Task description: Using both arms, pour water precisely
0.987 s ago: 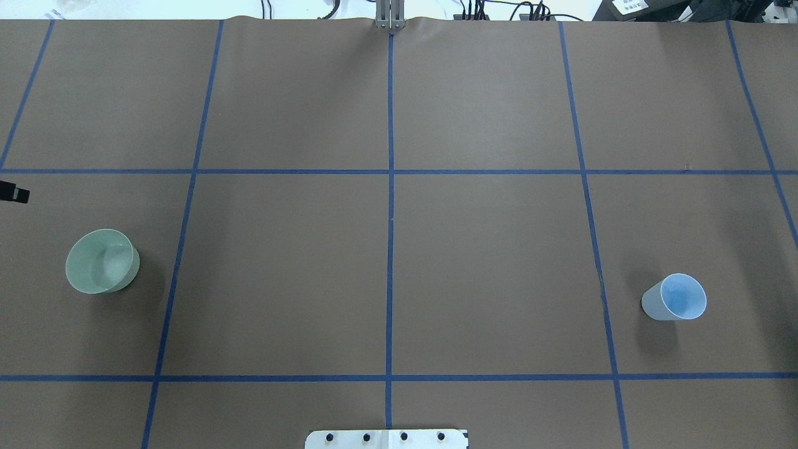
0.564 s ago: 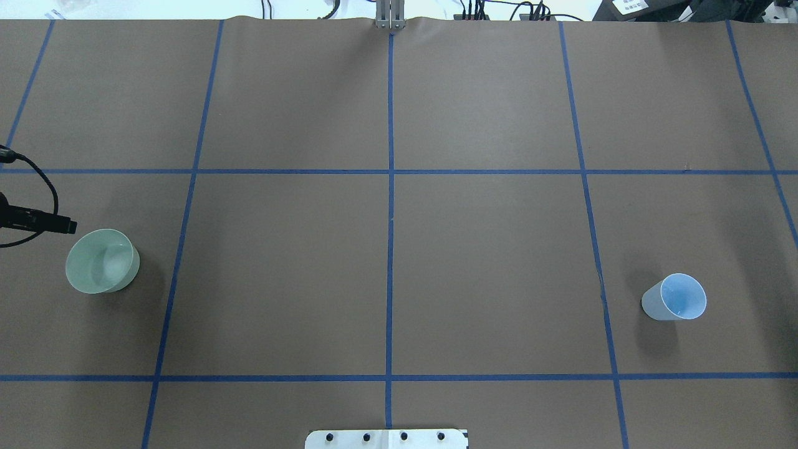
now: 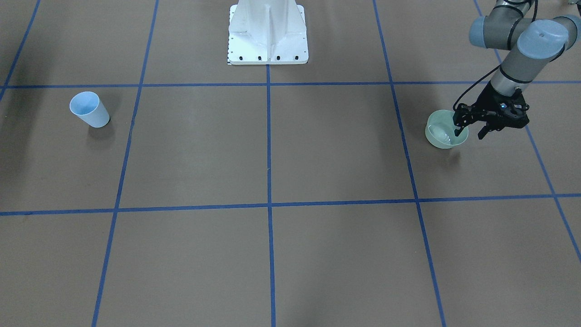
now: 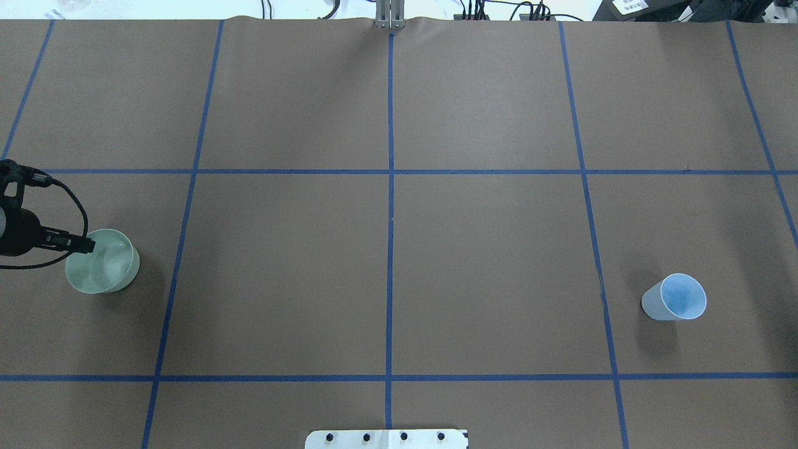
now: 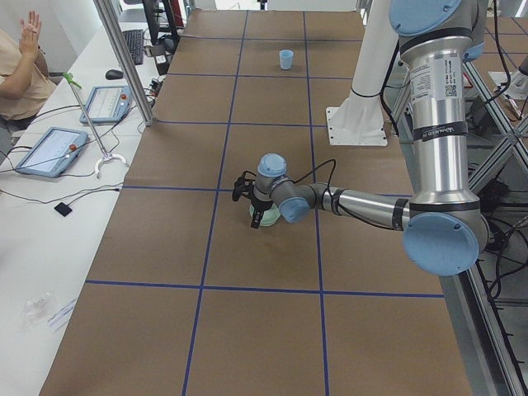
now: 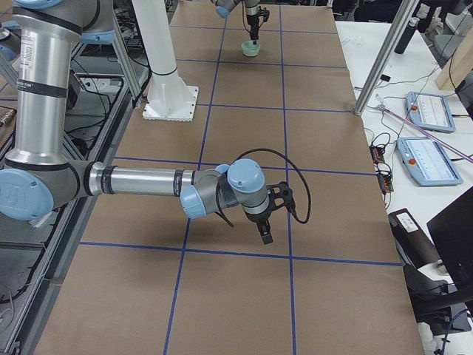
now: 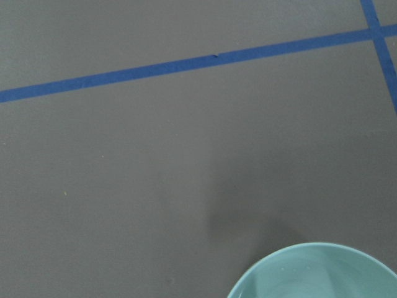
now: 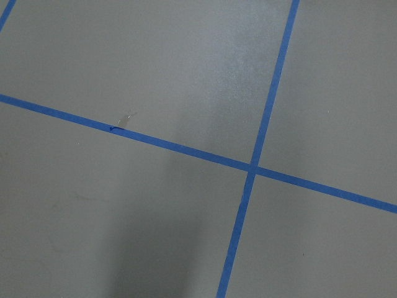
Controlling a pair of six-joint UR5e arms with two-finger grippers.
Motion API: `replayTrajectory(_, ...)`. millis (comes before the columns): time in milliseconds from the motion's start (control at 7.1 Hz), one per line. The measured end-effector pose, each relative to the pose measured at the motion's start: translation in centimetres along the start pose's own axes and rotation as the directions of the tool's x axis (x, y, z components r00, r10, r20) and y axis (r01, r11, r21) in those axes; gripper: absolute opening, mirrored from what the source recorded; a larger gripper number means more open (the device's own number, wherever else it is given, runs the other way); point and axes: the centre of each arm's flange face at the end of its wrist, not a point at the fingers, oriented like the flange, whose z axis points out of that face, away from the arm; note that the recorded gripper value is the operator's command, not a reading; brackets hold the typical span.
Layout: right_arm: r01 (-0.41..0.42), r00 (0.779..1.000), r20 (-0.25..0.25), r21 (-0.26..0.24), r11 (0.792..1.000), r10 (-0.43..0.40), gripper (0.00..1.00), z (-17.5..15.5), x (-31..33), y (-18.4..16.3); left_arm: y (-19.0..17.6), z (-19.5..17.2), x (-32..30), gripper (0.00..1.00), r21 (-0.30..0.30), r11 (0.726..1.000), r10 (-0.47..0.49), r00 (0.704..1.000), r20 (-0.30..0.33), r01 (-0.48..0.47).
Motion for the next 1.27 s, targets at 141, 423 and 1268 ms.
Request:
replayTrajectory(141,0.000,1.000,0.000,0.001,1.000,0.000,1.00,0.0,0.0,-0.1,0.2,0.3,0.2,0.00,-0.007,1.000,0.008,1.000,0.000,-0.008)
replayTrajectory(423,0.002,1.000,0.000,0.003,1.000,-0.002,1.00,-0.1,-0.1,-0.2,0.1,-0.5,1.4,0.00,-0.001,1.000,0.022,0.999,-0.025,-0.023)
replayTrajectory(1268,-0.004,1.000,0.001,-0.004,1.000,0.004,1.00,0.2,0.2,0.1,-9.4,-7.2,18.0,0.00,-0.046,0.999,0.002,0.980,-0.199,-0.011)
